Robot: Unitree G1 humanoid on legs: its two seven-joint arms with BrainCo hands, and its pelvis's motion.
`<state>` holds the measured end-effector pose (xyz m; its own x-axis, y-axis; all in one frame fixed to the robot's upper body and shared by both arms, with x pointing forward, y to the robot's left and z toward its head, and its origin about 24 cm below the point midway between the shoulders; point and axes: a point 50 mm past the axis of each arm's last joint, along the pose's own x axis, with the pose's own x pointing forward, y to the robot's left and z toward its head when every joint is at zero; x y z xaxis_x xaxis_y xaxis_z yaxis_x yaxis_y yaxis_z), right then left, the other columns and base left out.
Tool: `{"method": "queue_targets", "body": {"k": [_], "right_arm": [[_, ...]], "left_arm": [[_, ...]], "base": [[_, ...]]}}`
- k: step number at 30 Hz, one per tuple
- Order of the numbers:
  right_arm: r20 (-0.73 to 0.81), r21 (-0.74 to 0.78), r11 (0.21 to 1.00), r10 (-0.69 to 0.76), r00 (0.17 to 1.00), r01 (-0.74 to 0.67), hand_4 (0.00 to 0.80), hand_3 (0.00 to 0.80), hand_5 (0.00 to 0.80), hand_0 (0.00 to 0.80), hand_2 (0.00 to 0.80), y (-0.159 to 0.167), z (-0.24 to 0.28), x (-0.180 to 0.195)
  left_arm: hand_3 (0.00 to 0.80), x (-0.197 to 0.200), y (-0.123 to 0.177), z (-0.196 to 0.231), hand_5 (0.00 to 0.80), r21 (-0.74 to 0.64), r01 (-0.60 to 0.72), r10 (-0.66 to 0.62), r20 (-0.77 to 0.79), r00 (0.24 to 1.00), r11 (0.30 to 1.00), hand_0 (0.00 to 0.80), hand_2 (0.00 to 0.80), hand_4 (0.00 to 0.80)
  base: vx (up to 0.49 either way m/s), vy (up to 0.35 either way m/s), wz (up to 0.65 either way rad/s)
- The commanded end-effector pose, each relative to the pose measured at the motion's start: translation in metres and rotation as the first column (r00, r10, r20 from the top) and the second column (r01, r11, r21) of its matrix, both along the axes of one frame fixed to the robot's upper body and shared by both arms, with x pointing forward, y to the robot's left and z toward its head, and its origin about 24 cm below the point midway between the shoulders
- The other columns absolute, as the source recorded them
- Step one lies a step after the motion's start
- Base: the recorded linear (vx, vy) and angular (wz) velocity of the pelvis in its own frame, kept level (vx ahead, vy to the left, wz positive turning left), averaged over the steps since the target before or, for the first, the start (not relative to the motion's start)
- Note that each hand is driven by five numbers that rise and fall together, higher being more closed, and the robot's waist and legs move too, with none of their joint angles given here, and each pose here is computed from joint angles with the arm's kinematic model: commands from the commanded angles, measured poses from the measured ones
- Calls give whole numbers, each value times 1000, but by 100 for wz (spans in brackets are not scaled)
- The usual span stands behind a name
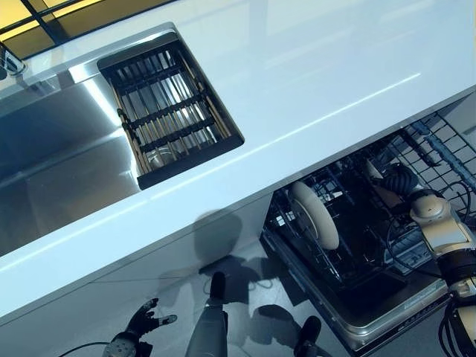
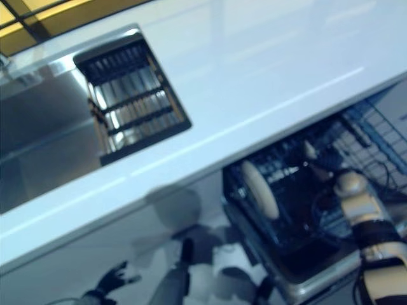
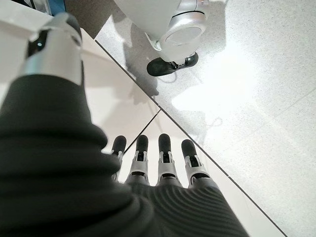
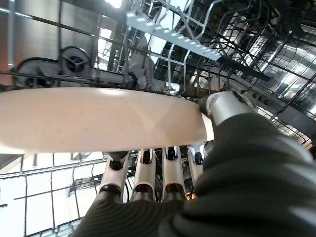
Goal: Take plates into dishwasher
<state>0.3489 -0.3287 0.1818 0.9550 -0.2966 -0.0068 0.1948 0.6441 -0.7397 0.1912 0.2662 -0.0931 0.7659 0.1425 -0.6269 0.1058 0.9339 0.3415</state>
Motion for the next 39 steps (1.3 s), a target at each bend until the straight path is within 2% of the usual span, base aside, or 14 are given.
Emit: {"method": "queue_targets", "body": {"k": [1, 18, 30, 32, 33, 34, 39], "right_arm": [[73, -94, 994, -53, 996, 60, 800, 800, 800, 800, 800, -11, 37, 1], [22, -77, 983, -163, 986, 164, 800, 800, 800, 800, 800, -22, 29, 6], [5, -86, 982, -170, 986, 169, 800, 800, 800, 800, 800, -22, 26, 7], [5, -91, 980, -176, 984, 176, 515, 515, 515, 515, 515, -22, 26, 8], [4, -90, 980, -177, 984, 177, 204, 204, 204, 204, 204, -23, 26, 8], [6, -88, 980, -180, 984, 180, 0, 0, 0, 0, 0, -23, 27, 8], [8, -92, 978, -187, 982, 186, 0, 0, 0, 0, 0, -25, 26, 7]], "left_arm": [[0, -1, 0, 1, 0, 0, 31, -31, 1, 1000, 1000, 0, 0, 0], [0, 5, -6, 3, 0, -10, 61, -61, 10, 998, 998, 0, 0, 0], [0, 9, -9, 6, 0, -15, 68, -67, 29, 997, 998, 0, 0, 0], [0, 10, -9, 7, 0, -15, 68, -67, 31, 997, 998, 0, 0, 0], [0, 10, -9, 7, 0, -15, 68, -68, 31, 997, 998, 0, 0, 0], [0, 10, -9, 7, 0, -15, 66, -65, 33, 997, 998, 0, 0, 0], [0, 12, -8, 8, 0, -14, 61, -61, 35, 998, 998, 0, 0, 0]], "base": [[0, 0, 0], [-3, 1, 1], [-4, 2, 1], [0, 0, 0], [0, 0, 0], [0, 0, 0], [0, 0, 0]]}}
